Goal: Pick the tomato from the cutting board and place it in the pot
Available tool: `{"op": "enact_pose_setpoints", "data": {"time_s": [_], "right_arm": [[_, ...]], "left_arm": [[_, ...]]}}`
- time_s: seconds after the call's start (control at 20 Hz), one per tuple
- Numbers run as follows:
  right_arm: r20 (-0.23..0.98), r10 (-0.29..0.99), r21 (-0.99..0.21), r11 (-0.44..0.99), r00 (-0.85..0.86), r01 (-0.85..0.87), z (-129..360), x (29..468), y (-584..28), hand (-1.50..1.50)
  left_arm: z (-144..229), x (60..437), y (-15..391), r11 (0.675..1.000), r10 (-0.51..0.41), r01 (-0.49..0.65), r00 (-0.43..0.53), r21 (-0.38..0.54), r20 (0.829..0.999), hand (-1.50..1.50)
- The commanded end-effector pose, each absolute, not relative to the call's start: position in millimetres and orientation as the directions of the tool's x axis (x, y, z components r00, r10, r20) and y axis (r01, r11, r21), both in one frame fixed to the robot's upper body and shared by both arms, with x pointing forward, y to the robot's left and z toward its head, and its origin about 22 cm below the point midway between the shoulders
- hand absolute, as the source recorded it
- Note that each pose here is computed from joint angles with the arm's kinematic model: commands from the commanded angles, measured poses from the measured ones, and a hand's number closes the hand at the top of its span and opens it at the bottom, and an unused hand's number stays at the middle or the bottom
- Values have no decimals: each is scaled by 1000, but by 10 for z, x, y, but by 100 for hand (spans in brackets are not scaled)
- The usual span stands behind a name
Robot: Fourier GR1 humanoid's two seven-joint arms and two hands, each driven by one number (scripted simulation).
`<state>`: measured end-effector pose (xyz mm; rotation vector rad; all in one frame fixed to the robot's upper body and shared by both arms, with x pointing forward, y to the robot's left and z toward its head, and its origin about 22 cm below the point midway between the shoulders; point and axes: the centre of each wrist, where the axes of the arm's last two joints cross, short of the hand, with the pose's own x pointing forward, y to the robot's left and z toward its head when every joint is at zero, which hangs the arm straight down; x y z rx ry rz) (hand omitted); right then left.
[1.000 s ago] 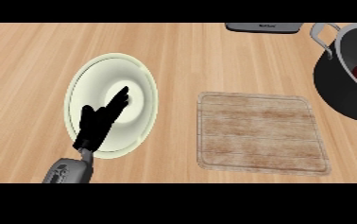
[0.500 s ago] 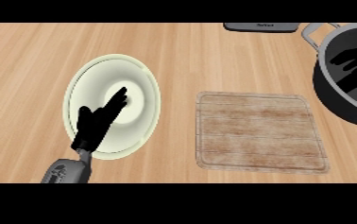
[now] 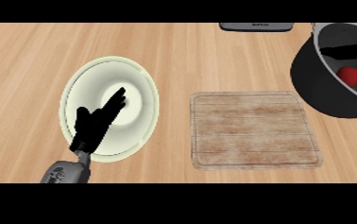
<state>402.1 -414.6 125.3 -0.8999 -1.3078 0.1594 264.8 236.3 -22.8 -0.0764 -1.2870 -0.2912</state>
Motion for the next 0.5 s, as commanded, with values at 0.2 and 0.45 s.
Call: {"op": "enact_pose_setpoints", "data": {"time_s": [0.2,0.45], "right_arm": [[909,402,-360,626,110,692,1616,3703,-4811,-150],[933,358,-255,633,15,731,1533,3283,-5271,-150]], "left_arm": [[-265,2552,2463,965,-172,239,265,108,949,0],[-287,2583,2459,965,-173,238,273,108,946,0]]}}
